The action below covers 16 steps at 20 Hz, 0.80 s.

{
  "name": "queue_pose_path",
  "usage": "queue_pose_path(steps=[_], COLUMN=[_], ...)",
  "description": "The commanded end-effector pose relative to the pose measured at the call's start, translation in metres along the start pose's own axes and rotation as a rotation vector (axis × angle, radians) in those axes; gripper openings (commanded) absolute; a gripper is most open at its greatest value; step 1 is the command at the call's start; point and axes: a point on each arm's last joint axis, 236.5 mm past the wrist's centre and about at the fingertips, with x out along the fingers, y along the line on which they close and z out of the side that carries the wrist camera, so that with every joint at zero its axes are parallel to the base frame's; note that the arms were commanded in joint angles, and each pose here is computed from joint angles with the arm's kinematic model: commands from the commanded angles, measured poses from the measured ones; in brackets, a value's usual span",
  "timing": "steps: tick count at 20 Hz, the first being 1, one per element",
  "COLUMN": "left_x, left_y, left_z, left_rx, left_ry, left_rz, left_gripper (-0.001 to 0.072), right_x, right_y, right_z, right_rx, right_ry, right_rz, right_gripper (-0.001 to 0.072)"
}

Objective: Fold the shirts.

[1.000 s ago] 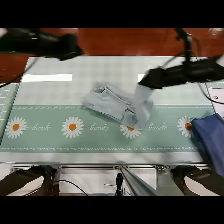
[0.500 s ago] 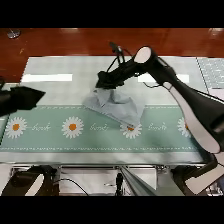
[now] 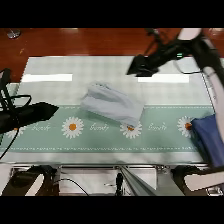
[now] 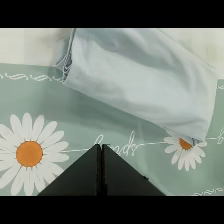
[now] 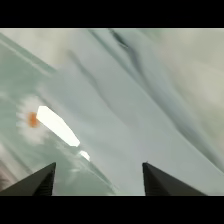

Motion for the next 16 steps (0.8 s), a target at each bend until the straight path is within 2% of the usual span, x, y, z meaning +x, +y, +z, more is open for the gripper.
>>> queue_pose_path(steps=[1, 4, 7, 12, 16], left_x=[0.012, 0.020, 0.026, 0.029, 0.029], left_y=[0.008, 0.010, 0.010, 0.009, 0.004], left_z=[-0.006, -0.012, -0.013, -0.012, -0.013], left_rx=[-0.023, -0.051, -0.077, -0.091, -0.104], left_ry=[0.012, 0.015, 0.005, 0.004, 0.005], left_rz=[0.009, -0.005, -0.021, -0.031, -0.049], left_gripper=[0.0038, 0.0038, 0.0038, 0.0038, 0.0038], right_x=[-0.070, -0.032, 0.039, 0.119, 0.149], right_y=[-0.092, -0.129, -0.133, -0.091, -0.080], right_z=[-0.061, -0.116, -0.160, -0.167, -0.150], right_rx=[0.135, 0.481, 0.745, 0.724, 0.680], right_ry=[-0.138, -0.441, -0.465, -0.193, -0.099], right_rz=[-0.329, -0.283, -0.125, 0.057, 0.099], right_gripper=[0.0629, 0.0628, 0.0627, 0.0628, 0.0619])
